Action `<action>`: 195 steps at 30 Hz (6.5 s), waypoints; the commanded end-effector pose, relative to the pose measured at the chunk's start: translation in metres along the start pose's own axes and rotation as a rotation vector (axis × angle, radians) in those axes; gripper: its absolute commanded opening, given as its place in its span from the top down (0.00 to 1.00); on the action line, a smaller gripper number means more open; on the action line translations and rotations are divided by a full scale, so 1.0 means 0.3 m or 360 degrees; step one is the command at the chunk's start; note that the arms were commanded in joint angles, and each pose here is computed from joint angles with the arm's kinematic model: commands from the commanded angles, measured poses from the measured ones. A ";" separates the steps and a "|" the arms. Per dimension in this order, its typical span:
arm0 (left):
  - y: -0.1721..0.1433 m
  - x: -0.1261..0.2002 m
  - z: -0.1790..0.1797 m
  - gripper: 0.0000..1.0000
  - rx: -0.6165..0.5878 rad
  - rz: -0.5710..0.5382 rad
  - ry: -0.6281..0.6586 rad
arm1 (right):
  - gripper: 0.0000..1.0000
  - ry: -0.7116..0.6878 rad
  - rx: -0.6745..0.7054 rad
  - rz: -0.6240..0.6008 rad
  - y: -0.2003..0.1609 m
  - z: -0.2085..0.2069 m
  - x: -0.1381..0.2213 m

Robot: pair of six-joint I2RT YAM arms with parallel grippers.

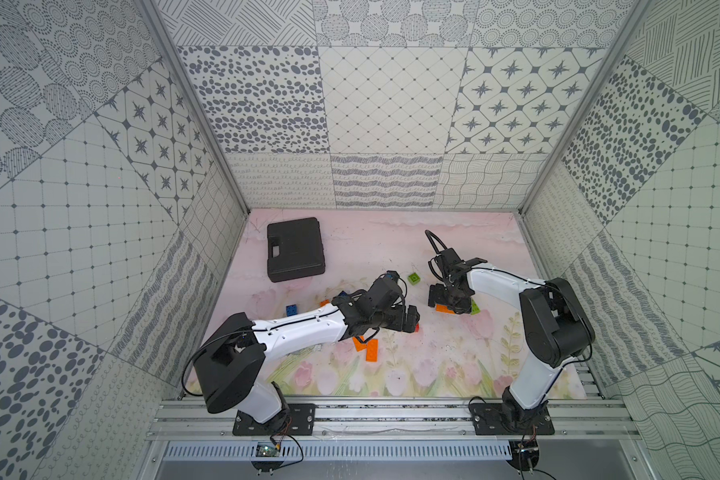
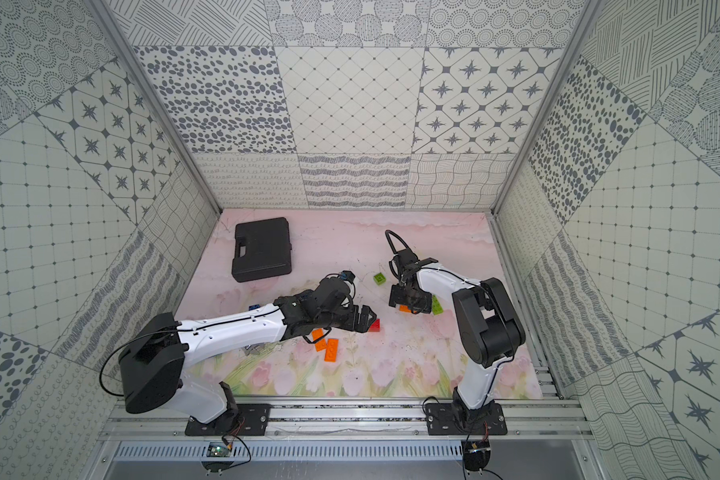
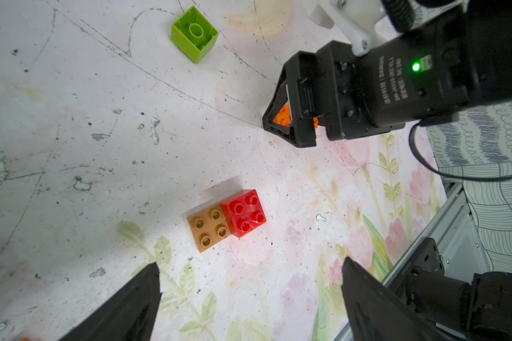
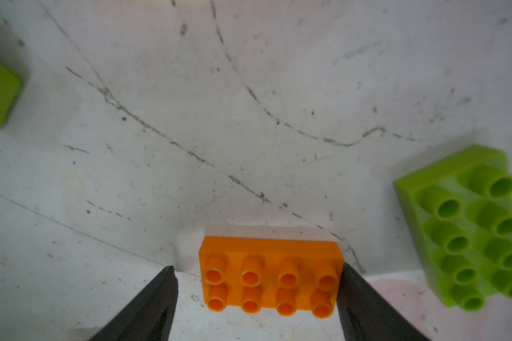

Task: Assemble the number 5 with lego
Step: Pick up the lego brick from the center of the board, then place the lego brick at the center of the board, then pick up the lego brick from the center of the board.

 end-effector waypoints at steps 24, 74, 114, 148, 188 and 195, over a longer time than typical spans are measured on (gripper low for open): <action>-0.001 0.046 0.021 0.01 0.0004 -0.0104 0.0055 | 0.41 0.0054 0.0073 -0.0057 -0.090 -0.014 0.087; -0.129 0.219 0.202 0.01 0.0261 -0.0431 0.0219 | 0.18 0.0160 0.0336 -0.0045 -0.454 0.279 0.096; 0.049 0.028 0.126 0.01 0.0171 -0.0098 0.0148 | 0.33 0.0216 0.0540 -0.0249 0.251 0.261 0.059; 0.052 0.100 0.124 0.01 0.0153 -0.0217 0.0080 | 0.62 0.0362 0.0480 -0.0177 0.210 0.259 0.168; 0.033 -0.017 0.125 0.22 -0.1390 -0.0479 -0.0657 | 0.58 0.1460 0.0166 0.0114 -0.120 0.223 0.291; 0.044 -0.003 0.113 0.35 -0.1415 -0.0557 -0.0678 | 0.58 0.1494 0.0180 0.0148 -0.126 0.232 0.285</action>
Point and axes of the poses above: each gripper's point midway between its finger pads, its own x axis back along the fingers, its own z axis along the line the jaws close on, y = z × x, the point moved 9 cm from there along x, back along the fingers, and after that the axes turned 3 degrees about x, right-handed, at the moved point
